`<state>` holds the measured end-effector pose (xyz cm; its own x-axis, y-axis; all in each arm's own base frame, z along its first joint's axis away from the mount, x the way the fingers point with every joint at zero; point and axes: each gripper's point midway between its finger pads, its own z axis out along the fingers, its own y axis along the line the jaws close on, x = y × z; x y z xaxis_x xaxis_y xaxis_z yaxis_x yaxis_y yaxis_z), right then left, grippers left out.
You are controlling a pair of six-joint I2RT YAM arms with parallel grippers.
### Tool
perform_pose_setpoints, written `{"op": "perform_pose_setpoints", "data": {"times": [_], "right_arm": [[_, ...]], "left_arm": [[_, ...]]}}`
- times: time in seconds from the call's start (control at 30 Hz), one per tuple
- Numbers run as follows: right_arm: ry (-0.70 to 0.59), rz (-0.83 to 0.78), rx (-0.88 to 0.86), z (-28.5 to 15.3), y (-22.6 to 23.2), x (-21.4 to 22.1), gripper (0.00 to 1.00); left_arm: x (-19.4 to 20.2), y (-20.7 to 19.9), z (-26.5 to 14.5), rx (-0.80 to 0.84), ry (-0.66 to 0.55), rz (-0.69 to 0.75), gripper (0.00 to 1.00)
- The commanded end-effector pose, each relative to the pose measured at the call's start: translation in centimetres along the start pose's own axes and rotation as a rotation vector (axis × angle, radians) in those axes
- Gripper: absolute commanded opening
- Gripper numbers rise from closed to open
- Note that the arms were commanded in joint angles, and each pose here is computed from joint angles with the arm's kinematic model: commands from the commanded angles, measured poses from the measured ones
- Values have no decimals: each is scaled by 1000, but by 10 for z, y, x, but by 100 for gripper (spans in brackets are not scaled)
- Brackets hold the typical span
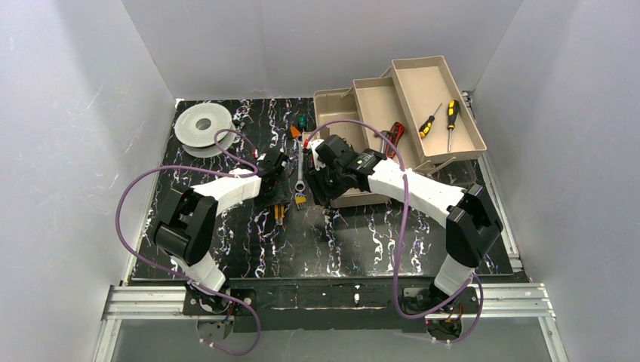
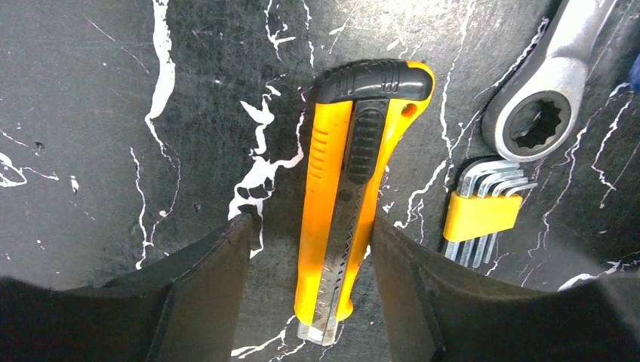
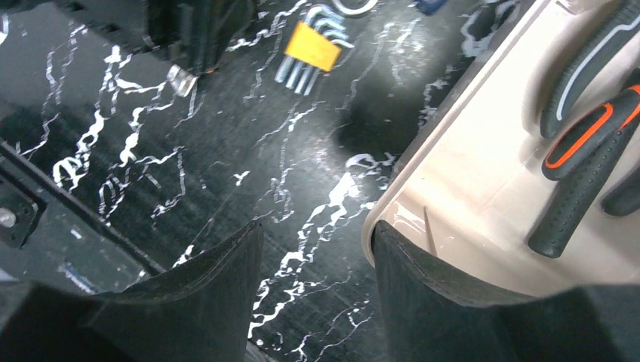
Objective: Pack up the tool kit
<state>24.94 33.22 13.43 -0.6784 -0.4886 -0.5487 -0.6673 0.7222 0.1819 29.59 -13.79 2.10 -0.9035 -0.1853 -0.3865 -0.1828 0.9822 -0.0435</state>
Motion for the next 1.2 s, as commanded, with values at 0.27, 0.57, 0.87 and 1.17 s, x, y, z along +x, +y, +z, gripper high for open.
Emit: {"op": "perform_pose_setpoints", "data": {"times": [0.27,0.57,0.87,1.17], "right_arm": [[-137,16,-82,-46,44,-23,62],[-215,38,-4,-66,30,-31,61],[-344,103,87,-90,9,-34,60],[-453,156,140,-111,-8,-34,60]], "left_arm": [[-5,10,-23,39,-83,33,82],[-18,6,-41,77,-124,104,73],[3,9,-16,16,29,147,69],[25,17,3,-42,136,160,46]]}}
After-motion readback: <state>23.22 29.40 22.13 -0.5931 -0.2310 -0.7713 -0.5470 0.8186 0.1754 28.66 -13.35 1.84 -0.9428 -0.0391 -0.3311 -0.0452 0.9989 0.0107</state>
